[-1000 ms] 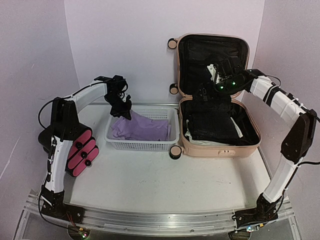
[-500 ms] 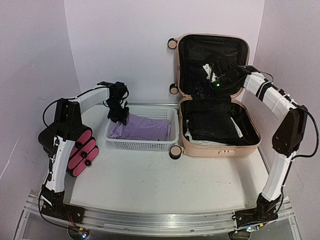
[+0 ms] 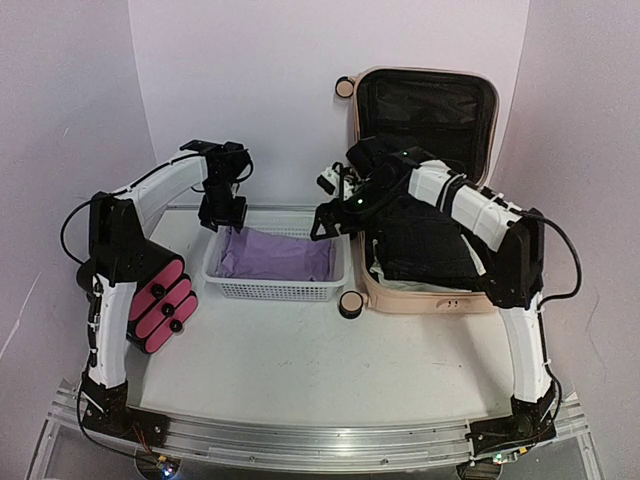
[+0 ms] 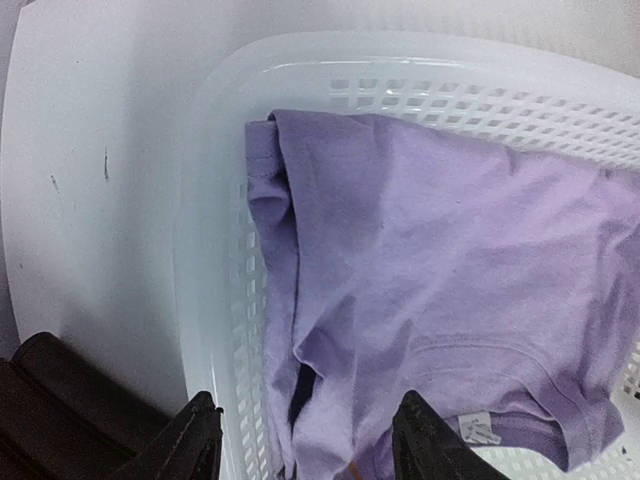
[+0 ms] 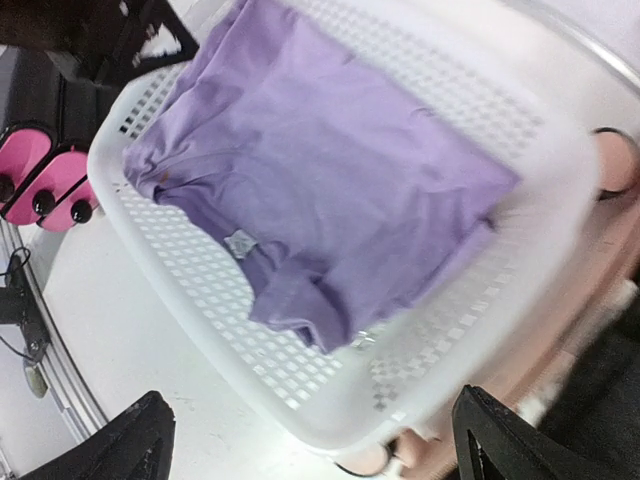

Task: Open, take out, and arrange the luggage

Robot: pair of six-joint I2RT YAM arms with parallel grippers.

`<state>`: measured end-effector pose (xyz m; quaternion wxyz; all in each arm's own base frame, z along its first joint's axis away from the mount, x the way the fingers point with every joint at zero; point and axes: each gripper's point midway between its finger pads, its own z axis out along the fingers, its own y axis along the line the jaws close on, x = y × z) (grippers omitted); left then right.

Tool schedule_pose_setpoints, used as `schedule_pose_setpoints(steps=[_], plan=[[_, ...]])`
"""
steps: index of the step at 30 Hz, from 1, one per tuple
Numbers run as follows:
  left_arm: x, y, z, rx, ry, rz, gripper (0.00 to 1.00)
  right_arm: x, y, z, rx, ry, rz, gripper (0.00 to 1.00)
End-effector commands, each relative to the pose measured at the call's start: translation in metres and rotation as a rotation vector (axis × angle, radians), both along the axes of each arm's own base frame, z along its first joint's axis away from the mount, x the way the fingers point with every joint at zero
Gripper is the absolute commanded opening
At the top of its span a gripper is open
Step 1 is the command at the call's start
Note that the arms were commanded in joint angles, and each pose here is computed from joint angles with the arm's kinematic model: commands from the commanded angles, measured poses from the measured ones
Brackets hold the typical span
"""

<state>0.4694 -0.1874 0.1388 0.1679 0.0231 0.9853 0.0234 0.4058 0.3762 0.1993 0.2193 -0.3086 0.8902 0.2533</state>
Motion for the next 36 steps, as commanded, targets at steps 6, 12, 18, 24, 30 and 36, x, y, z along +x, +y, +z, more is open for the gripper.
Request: schedule_pose_setpoints(steps=[6,12,18,24,30,36], plan=[[-0.037,-0.043,0.065,-0.326,0.033,-0.089,0.61,0.001,0.042,-0.032,0.056,0.111,-0.006,0.71],[-0.051,-0.063,0.083,-0.407,0.036,-0.179,0.68,0.022,0.051,-0.084,-0.018,0.126,-0.087,0.45],[-0.063,-0.076,0.067,-0.419,0.096,-0.224,0.67,0.035,0.071,-0.114,0.016,0.16,-0.122,0.28],[-0.062,-0.068,0.062,-0.38,0.092,-0.216,0.66,0.02,0.067,-0.143,-0.055,0.207,-0.123,0.19],[-0.054,-0.06,0.063,-0.355,0.069,-0.184,0.66,0.004,0.038,-0.16,-0.228,0.197,-0.093,0.15],[-0.047,-0.058,0.07,-0.357,0.042,-0.176,0.67,-0.007,0.018,-0.154,-0.437,0.088,-0.01,0.18]])
